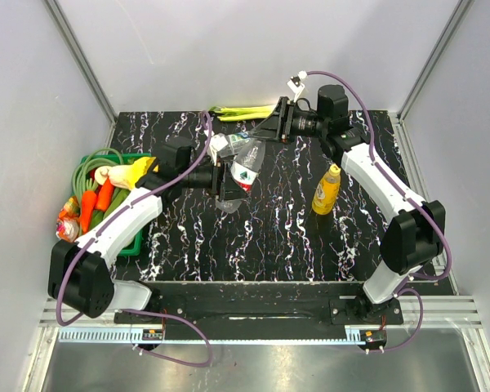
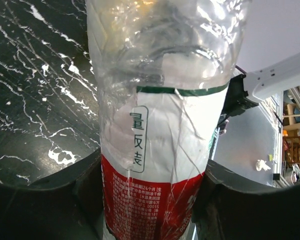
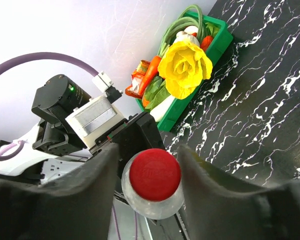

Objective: Unscrew the bottle caps

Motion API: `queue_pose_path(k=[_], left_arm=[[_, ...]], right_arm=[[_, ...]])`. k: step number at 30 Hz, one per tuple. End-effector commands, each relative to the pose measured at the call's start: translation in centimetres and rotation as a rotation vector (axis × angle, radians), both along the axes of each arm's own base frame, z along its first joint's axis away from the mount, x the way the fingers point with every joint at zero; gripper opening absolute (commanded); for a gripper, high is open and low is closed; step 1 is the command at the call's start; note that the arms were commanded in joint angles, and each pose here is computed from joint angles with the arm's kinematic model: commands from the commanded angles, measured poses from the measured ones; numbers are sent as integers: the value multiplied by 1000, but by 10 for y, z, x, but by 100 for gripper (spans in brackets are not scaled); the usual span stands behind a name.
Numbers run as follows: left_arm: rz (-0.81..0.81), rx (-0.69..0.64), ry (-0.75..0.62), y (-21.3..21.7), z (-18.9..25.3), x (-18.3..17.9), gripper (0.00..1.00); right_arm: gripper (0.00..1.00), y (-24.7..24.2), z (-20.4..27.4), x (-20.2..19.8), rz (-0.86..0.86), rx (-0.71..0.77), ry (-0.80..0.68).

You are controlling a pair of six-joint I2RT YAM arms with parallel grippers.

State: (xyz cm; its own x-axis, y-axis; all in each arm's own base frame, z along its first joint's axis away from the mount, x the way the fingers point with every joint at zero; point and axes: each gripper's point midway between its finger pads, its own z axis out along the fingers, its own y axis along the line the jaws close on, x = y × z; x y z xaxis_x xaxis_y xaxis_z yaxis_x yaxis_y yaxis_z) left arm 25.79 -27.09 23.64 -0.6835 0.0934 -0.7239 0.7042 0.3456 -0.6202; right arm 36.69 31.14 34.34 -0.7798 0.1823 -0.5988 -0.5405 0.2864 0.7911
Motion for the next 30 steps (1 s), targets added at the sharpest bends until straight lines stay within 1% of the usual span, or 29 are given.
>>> queue_pose_path(k=[1, 2, 5, 7, 10, 14, 19, 21, 23, 25, 30], left_arm=[[49, 53, -40, 5, -4, 9, 47], [56, 67, -38, 7, -7, 9, 47], [83, 104, -52, 13, -11, 10, 48], [100, 139, -71, 17, -13, 10, 49], [132, 188, -96, 24, -13, 7, 50], [234, 307, -151, 40, -15, 7, 50], [347, 451, -213, 62, -13, 3, 50], [390, 489, -241, 71, -11, 0, 50], [416, 511, -253, 79, -10, -2, 51], [439, 531, -257, 86, -11, -6, 51], [481, 517, -275, 94, -5, -13, 51]], right_arm=[[68, -2, 26, -3, -7, 32, -92], [77, -3, 30, -3, -17, 37, -91], [94, -8, 39, 2, -63, 49, -86], [100, -13, 47, 3, -88, 56, -100], [100, -20, 54, 5, -123, 56, -114], [100, -23, 55, 5, -152, 53, -117], [100, -24, 53, 3, -161, 67, -86], [100, -23, 52, 0, -154, 71, -74], [100, -24, 47, -2, -158, 70, -55], [100, -23, 51, -6, -155, 102, -63], [100, -15, 43, -16, -138, 101, -44]])
